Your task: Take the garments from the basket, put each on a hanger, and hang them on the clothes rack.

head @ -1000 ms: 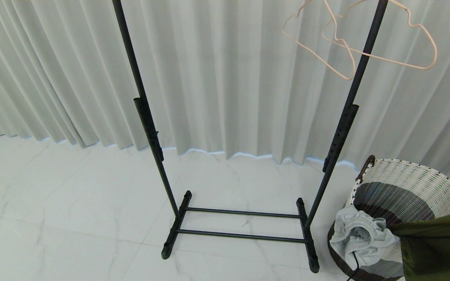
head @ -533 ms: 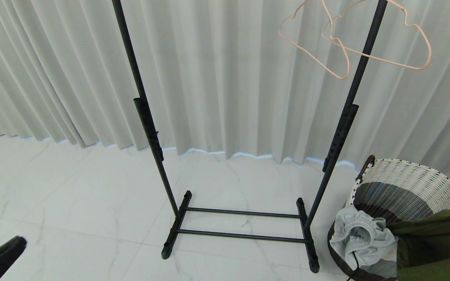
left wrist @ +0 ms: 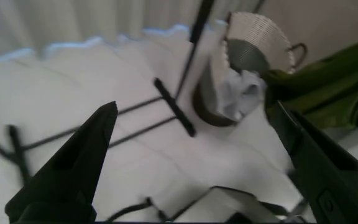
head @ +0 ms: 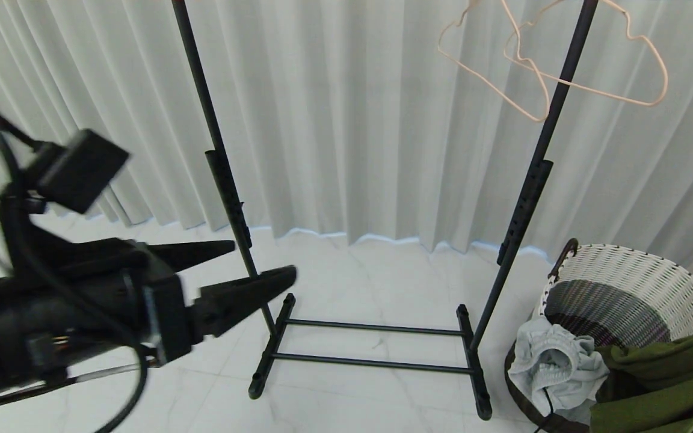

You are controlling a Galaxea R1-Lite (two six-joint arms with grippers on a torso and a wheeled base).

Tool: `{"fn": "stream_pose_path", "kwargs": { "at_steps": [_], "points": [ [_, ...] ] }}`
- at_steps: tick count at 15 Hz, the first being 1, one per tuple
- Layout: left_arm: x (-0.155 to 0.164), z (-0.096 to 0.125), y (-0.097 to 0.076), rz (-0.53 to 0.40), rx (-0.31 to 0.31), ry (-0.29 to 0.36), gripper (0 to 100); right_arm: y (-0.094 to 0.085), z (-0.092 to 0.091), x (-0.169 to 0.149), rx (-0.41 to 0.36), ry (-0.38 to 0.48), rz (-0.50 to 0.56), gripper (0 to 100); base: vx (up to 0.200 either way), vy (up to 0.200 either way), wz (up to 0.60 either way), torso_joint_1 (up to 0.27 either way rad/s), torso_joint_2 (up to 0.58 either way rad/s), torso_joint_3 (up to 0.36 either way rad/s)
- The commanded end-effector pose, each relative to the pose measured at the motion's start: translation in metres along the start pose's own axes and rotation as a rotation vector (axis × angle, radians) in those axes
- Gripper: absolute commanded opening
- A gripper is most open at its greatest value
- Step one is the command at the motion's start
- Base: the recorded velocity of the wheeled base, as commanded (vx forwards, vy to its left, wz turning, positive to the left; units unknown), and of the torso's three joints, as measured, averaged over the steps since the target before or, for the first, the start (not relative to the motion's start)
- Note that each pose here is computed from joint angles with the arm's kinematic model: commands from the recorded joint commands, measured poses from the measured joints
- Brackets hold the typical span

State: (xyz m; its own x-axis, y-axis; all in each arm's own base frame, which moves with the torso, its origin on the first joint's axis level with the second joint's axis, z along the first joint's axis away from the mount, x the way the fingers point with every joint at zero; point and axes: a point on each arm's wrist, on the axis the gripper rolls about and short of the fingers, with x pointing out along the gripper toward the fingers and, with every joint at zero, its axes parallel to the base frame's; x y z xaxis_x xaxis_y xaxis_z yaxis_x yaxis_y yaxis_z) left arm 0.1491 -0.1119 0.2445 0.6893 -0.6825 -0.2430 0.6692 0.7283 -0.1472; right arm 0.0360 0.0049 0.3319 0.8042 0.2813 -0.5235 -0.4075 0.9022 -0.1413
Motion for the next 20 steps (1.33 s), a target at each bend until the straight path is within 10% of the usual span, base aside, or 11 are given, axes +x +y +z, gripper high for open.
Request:
{"fn": "stream_pose_path", "kwargs": {
  "at_steps": [1, 9, 20],
  "points": [
    [0.102, -0.034, -0.059, -0.128, -0.076, 0.191, 100, 0.0, -0.005, 0.006, 0.024, 0.019, 0.017, 0, 0.0, 0.0, 0.0, 0.0, 0.0, 0.0],
    [0.197, -0.102, -0.199, -0.235, -0.197, 0.311, 100, 0.015, -0.038, 0.008, 0.07, 0.0, 0.083, 0, 0.0, 0.0, 0.0, 0.0, 0.0, 0.0],
    [0.238, -0.118, -0.229, -0.261, -0.198, 0.287, 100, 0.014, -0.035, 0.011, 0.047, -0.028, 0.14, 0, 0.0, 0.0, 0.0, 0.0, 0.0, 0.0]
  ]
}}
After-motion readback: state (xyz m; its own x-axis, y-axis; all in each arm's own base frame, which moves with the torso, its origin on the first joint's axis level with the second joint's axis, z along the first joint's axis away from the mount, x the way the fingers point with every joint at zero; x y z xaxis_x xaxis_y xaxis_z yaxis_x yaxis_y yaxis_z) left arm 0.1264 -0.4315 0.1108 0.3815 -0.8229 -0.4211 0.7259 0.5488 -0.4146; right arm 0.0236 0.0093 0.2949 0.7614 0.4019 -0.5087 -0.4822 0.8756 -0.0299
